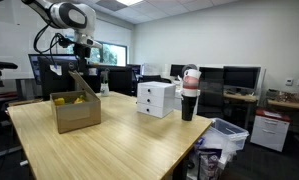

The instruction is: Close the lid of the box

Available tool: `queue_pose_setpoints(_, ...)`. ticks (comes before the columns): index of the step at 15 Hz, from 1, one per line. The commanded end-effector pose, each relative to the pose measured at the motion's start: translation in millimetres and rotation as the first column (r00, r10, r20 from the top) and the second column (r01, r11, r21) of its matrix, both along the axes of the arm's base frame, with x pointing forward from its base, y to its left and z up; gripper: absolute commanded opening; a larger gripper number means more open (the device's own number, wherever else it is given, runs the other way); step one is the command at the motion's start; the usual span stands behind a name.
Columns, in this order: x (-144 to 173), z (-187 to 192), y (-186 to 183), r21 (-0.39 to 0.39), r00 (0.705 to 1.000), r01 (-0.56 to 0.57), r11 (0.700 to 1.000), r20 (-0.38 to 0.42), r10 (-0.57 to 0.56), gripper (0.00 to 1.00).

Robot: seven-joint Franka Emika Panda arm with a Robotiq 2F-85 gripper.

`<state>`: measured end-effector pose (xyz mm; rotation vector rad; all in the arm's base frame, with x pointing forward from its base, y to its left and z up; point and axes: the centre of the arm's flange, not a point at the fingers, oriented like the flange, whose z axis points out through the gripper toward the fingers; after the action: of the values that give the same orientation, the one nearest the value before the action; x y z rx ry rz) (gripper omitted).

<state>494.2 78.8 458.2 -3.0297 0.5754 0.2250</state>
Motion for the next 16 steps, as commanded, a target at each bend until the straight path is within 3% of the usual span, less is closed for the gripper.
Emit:
queue_pose_setpoints(1, -30.6, -6.1, -7.2, 0.04, 0.998, 0.041, 0.998, 0.041, -0.042, 1.0)
queue_pose_setpoints(11, -63.8, -28.0, -22.8, 0.067, 0.992, 0.082, 0.994, 0.094, -0.089, 1.0)
queue_pose_setpoints(12, -66.0, -28.9, -25.0, 0.065, 0.99, 0.079, 0.995, 0.109, -0.085, 0.75)
queue_pose_setpoints(13, -68.7, -29.2, -27.0, 0.065, 0.989, 0.079, 0.995, 0.121, -0.087, 0.74)
queue_pose_setpoints(16, -74.5, -30.9, -31.4, 0.064, 0.985, 0.093, 0.994, 0.137, -0.101, 0.57)
